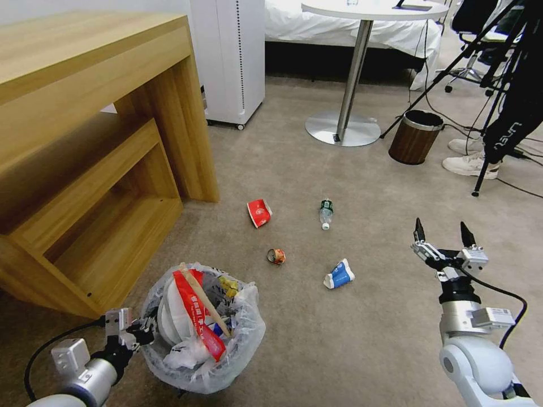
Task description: Pick up the trash bin and place the garbage on the floor into it.
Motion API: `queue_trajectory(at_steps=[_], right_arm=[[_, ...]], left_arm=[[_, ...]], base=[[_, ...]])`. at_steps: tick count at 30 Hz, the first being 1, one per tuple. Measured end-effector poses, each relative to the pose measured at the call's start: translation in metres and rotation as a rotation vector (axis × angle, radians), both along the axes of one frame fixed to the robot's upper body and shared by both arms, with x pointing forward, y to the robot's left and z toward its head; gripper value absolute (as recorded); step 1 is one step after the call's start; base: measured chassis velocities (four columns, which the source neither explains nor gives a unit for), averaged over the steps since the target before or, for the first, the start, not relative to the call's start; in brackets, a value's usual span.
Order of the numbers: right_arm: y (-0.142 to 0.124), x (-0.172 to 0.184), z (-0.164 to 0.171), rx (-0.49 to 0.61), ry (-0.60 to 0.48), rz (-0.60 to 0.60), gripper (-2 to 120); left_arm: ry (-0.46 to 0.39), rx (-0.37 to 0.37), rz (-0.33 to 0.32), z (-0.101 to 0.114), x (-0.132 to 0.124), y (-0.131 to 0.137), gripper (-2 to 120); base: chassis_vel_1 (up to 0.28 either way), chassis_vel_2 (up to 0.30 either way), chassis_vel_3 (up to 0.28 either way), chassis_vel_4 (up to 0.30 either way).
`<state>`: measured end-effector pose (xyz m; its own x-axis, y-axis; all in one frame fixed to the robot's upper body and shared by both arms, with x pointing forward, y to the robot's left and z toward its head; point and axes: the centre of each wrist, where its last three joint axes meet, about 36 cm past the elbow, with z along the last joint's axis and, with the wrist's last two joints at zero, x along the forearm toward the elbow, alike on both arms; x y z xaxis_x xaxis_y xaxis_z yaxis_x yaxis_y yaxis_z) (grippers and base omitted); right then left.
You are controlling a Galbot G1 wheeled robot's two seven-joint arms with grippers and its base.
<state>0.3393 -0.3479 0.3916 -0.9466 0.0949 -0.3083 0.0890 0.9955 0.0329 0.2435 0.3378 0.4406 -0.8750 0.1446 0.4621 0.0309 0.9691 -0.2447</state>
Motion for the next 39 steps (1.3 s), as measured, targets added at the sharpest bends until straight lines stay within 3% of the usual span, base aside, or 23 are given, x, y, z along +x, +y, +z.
queue_trajectory(at_steps=[39], right_arm=[[0.0032, -0.0021, -0.0061, -0.013, -0.014, 0.023, 100]], left_arm=[[0.005, -0.001, 0.027, -0.0055, 0.0002, 0.0029, 0]], base=[[-0.12, 0.122, 0.119, -0.121]])
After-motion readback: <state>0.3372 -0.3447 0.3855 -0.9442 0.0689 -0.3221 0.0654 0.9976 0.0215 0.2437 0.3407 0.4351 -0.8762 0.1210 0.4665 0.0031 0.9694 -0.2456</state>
